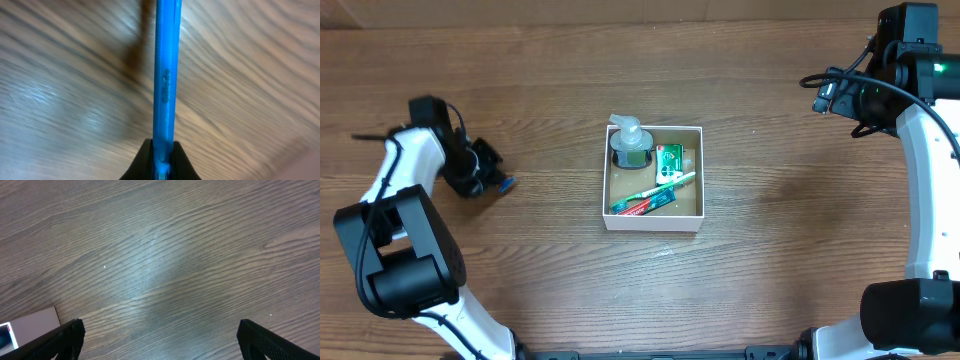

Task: Pack container
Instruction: 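Carry the razor with the left gripper into the box, release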

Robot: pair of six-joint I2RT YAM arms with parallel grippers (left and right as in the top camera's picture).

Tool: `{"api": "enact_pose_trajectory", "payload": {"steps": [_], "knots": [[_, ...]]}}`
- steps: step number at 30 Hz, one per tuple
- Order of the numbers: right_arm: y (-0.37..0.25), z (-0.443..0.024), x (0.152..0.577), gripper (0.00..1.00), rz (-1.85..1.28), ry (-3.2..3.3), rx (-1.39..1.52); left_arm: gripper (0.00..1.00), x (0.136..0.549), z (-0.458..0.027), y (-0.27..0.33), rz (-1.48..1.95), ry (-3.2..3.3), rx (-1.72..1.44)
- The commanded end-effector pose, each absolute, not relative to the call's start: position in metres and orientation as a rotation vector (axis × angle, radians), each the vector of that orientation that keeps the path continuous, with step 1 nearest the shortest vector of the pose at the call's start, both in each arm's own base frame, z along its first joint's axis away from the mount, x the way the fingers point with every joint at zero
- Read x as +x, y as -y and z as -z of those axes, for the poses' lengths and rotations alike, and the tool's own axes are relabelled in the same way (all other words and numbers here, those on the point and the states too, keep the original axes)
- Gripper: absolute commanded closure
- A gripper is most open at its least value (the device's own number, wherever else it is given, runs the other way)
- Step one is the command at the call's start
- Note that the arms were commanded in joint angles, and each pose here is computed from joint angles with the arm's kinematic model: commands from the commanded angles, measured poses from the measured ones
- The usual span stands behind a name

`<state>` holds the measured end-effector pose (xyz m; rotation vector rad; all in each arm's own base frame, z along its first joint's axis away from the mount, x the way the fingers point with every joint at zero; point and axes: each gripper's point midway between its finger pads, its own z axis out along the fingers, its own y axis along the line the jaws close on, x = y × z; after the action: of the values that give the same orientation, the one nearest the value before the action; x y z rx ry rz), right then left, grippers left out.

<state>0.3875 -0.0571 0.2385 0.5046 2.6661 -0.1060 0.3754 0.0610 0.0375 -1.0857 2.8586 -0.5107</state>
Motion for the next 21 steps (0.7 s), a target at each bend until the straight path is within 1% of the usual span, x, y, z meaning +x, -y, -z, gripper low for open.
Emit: {"api": "enact_pose_trajectory", "payload": {"steps": [1,4,7,11,13,16,18,21], "knots": [[0.060,-0.254,0.389,0.00,0.110,-2.617,0.506,0.96,0.421,-0.138,-0.034,0.735,-2.742,-0.728],[0.060,-0.254,0.389,0.00,0.109,-2.616,0.506,0.96,0.422,-0.197,-0.016,0.708,-2.708,-0.511],[0.060,-0.254,0.389,0.00,0.110,-2.617,0.506,0.96,0.412,-0.258,0.026,0.652,-2.636,-0.097],[0.060,-0.254,0.389,0.00,0.110,-2.617,0.506,0.96,0.386,-0.296,0.088,0.594,-2.510,0.438],[0.060,-0.254,0.389,0.00,0.110,-2.617,0.506,0.96,0.363,-0.300,0.128,0.573,-2.428,0.781],[0.060,-0.254,0.389,0.00,0.109,-2.617,0.506,0.96,0.331,-0.290,0.171,0.543,-2.349,1.161],[0.060,-0.254,0.389,0.00,0.110,-2.617,0.506,0.96,0.317,-0.276,0.185,0.466,-2.348,1.319],[0.060,-0.254,0.389,0.00,0.110,-2.617,0.506,0.96,0.309,-0.248,0.193,0.299,-2.398,1.457]]}}
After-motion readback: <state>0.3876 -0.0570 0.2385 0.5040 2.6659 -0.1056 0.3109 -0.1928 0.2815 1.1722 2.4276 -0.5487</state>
